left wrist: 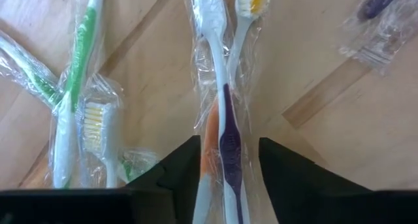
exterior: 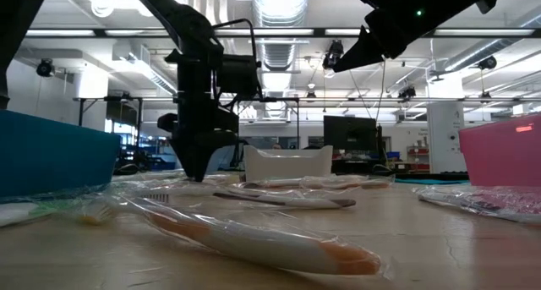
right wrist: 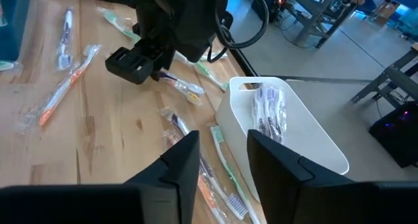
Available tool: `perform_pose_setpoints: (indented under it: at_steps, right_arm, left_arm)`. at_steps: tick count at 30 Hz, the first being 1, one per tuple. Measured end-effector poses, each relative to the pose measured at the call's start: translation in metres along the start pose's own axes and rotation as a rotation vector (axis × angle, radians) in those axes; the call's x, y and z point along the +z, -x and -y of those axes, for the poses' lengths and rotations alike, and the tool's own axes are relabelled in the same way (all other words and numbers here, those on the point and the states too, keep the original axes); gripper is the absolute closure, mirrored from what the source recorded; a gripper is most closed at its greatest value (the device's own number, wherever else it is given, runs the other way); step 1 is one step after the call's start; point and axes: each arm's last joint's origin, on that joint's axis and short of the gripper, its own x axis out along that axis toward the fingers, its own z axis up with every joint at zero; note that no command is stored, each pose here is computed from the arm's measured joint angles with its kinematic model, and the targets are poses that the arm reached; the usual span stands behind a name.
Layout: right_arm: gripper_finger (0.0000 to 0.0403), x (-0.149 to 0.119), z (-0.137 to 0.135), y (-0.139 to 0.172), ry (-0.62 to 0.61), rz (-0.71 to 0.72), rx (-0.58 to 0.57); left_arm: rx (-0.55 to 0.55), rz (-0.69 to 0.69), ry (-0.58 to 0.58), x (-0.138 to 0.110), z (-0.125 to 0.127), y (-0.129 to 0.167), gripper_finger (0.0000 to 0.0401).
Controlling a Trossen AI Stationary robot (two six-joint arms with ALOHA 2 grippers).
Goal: Pick & Place Toothbrushes
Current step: Put the violet toothbrush into the white bin
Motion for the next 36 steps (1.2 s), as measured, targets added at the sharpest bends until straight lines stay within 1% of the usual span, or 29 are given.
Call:
perform_pose_setpoints:
  at_steps: [6, 14, 19, 25, 30, 36]
  right_arm:
    - [0.0309, 0.0, 0.0, 0.0, 0.0, 0.0, 0.0]
    - [0.0342, 0.0, 0.0, 0.0, 0.0, 0.0, 0.0]
    - [0.0356, 0.0, 0.0, 0.0, 0.0, 0.0, 0.0]
    - [0.0364, 0.0, 0.0, 0.0, 0.007, 0.0, 0.0]
    - [0.0359, 0.0, 0.0, 0.0, 0.008, 0.0, 0.0]
    - [0.0342, 0.0, 0.0, 0.0, 0.016, -0.001, 0.0]
  left_arm:
    - [0.0, 0.001, 0.006, 0.001, -0.001, -0.001, 0.0285]
    - [-0.004, 0.012, 0.018, 0.003, -0.003, -0.001, 0.0322]
    - [-0.008, 0.018, 0.023, 0.003, -0.002, -0.002, 0.0348]
    - [-0.008, 0.019, 0.023, 0.003, -0.003, -0.001, 0.0394]
    - [-0.007, -0.001, 0.0, 0.005, -0.003, 0.006, 0.0396]
    - [-0.035, 0.048, -0.007, 0.013, -0.005, 0.033, 0.0397]
